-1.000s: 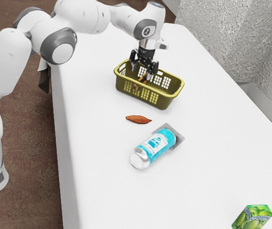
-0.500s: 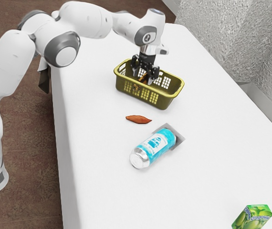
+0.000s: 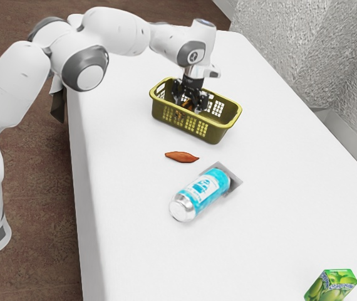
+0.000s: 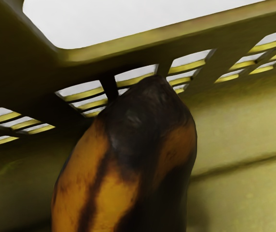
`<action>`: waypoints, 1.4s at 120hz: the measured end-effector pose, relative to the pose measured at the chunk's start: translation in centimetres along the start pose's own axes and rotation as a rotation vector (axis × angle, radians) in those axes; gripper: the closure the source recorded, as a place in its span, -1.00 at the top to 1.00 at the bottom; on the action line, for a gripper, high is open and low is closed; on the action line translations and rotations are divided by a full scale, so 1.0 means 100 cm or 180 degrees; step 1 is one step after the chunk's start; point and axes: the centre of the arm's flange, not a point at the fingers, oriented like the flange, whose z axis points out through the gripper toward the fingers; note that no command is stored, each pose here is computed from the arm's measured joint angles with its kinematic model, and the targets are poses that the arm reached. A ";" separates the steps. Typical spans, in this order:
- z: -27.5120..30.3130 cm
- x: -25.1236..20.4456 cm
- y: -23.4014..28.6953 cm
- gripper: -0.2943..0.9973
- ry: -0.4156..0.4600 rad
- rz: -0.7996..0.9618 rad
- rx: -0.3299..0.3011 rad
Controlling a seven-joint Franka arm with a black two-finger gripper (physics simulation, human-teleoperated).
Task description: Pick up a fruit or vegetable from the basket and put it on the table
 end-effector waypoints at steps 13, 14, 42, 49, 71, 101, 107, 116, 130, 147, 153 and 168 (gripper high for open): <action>0.005 0.001 -0.001 0.10 -0.0013 -0.0014 -0.0004; 0.005 0.001 -0.001 0.07 -0.0014 -0.0015 -0.0004; 0.012 0.003 -0.004 0.39 -0.0029 -0.0034 0.0015; 0.013 0.003 -0.004 0.51 -0.0029 -0.0036 0.0015; 0.006 0.002 -0.002 0.13 0.0001 -0.0023 0.0011; -0.011 0.001 -0.003 -0.29 0.0077 -0.0010 0.0001; -0.020 0.000 -0.003 -0.29 0.0112 -0.0003 -0.0010; -0.040 -0.003 -0.003 -0.30 0.0191 0.0013 -0.0031; -0.077 -0.010 -0.002 -0.30 0.0339 0.0049 -0.0073; -0.136 -0.025 0.029 -0.31 0.0586 0.0235 -0.0164; -0.157 -0.038 0.076 -0.30 0.0677 0.0471 -0.0206; -0.188 -0.094 0.209 -0.31 0.0823 0.1160 -0.0313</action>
